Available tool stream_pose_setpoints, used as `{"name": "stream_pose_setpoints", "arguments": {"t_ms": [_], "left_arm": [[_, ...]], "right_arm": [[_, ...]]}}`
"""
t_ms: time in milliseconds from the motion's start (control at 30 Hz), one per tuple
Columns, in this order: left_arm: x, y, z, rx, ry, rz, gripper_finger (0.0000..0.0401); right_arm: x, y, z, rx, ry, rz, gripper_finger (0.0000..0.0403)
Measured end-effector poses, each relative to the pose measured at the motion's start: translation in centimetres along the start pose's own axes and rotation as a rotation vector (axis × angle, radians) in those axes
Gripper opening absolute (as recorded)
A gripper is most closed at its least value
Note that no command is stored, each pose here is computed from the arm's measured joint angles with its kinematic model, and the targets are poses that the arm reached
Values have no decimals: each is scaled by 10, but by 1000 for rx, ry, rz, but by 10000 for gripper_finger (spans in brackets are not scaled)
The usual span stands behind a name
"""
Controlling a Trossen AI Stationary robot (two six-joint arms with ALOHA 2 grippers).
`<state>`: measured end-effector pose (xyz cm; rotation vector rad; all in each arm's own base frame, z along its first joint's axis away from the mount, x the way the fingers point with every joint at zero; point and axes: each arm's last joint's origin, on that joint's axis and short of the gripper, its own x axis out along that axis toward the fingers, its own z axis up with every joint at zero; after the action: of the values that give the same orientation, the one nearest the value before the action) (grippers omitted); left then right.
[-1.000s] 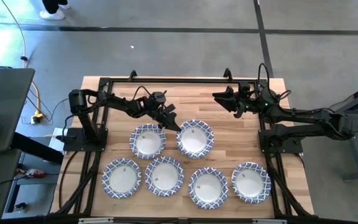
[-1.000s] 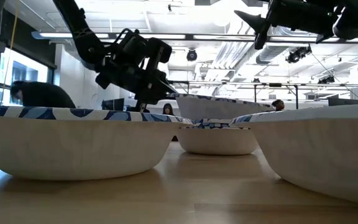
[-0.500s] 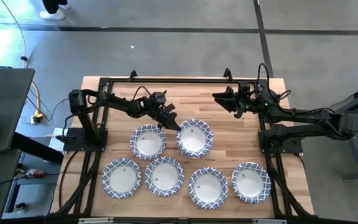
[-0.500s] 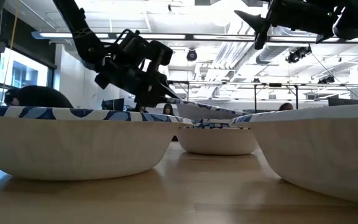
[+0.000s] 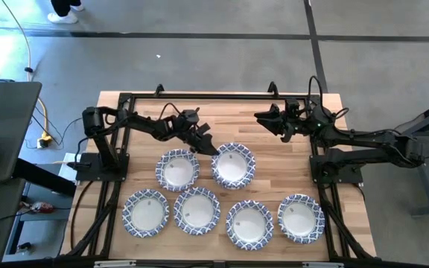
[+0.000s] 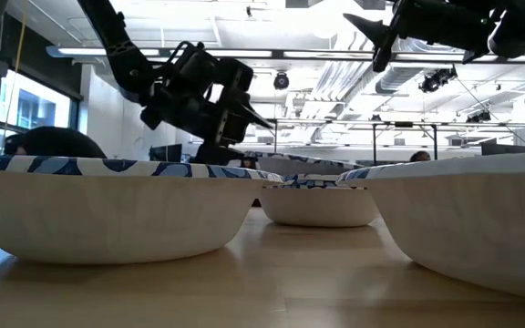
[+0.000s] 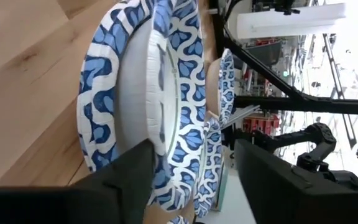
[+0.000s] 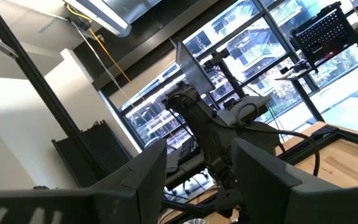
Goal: Nest bowls inside each other
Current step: Stack the white patterned bowl on top of the other white patterned bowl
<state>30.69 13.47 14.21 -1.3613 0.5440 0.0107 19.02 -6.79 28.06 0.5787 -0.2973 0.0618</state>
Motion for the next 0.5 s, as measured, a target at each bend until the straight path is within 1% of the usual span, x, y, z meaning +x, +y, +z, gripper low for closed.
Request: {"name": "stream_pose_setpoints", "arguments": {"t_ms": [67, 167, 400, 500], "left_arm": [[-1, 0, 3, -4, -5, 3, 233], [-3, -3, 9, -1, -11, 13, 247], [-3, -7, 14, 21, 40, 108, 253], [-6, -7, 19, 31, 34, 132, 253]], "right_arm": [[0, 0, 0, 0, 1, 0, 172], [0, 0, 0, 0, 0, 0, 172], [0, 0, 0, 0, 2, 1, 172], [0, 0, 0, -1, 2, 2, 172]]}}
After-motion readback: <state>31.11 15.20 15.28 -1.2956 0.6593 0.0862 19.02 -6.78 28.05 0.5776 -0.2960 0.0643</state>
